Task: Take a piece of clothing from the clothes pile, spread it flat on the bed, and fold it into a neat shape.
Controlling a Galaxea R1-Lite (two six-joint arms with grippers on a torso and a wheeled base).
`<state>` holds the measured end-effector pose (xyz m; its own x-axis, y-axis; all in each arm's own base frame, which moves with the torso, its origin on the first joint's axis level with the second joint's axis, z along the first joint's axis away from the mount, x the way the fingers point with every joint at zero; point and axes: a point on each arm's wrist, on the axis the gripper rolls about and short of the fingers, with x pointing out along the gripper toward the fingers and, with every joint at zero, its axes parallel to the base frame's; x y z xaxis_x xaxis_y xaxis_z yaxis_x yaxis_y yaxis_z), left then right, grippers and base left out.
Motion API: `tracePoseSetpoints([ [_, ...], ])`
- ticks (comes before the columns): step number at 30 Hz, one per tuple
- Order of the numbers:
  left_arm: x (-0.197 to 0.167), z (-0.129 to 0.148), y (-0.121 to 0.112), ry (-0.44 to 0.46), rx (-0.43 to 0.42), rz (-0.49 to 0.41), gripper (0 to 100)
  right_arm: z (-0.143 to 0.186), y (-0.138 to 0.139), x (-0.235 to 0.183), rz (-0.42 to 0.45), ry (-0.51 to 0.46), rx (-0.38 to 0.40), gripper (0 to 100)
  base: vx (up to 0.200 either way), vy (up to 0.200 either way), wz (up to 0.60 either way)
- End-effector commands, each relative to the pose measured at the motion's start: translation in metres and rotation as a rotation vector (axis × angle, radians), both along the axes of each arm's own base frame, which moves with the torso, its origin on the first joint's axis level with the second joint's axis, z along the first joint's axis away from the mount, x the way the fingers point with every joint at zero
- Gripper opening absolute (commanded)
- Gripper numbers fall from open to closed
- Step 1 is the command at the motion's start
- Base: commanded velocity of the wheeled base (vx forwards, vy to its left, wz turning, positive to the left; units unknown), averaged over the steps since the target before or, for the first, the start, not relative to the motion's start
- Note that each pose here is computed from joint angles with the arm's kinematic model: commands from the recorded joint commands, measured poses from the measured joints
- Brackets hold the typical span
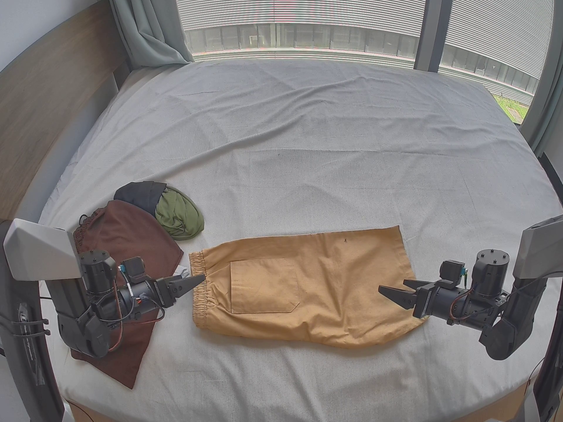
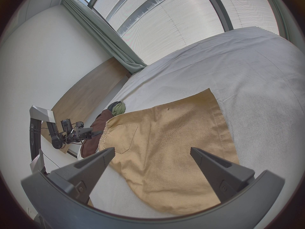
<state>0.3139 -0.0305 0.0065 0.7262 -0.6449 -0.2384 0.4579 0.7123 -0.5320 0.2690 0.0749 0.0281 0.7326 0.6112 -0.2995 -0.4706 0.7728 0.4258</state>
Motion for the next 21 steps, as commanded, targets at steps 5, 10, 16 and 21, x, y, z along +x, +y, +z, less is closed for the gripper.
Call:
tracePoseSetpoints([
  [5, 0.01, -0.032, -0.001, 0.067, 0.003, 0.0, 100, -0.001, 0.002, -0.001, 0.01, 0.005, -0.001, 100, 0.0, 0.0, 0.0],
  [10, 0.013, -0.033, -0.002, 0.088, -0.025, 0.02, 100, -0.002, 0.005, -0.003, 0.018, 0.01, -0.003, 100, 0.0, 0.0, 0.0],
  [16, 0.014, -0.035, -0.006, 0.153, -0.092, 0.045, 100, -0.003, 0.005, -0.003, 0.021, 0.016, -0.004, 100, 0.0, 0.0, 0.0],
  [21, 0.016, -0.041, -0.008, 0.172, -0.098, 0.046, 100, -0.004, 0.005, -0.003, 0.021, 0.019, -0.005, 100, 0.0, 0.0, 0.0],
])
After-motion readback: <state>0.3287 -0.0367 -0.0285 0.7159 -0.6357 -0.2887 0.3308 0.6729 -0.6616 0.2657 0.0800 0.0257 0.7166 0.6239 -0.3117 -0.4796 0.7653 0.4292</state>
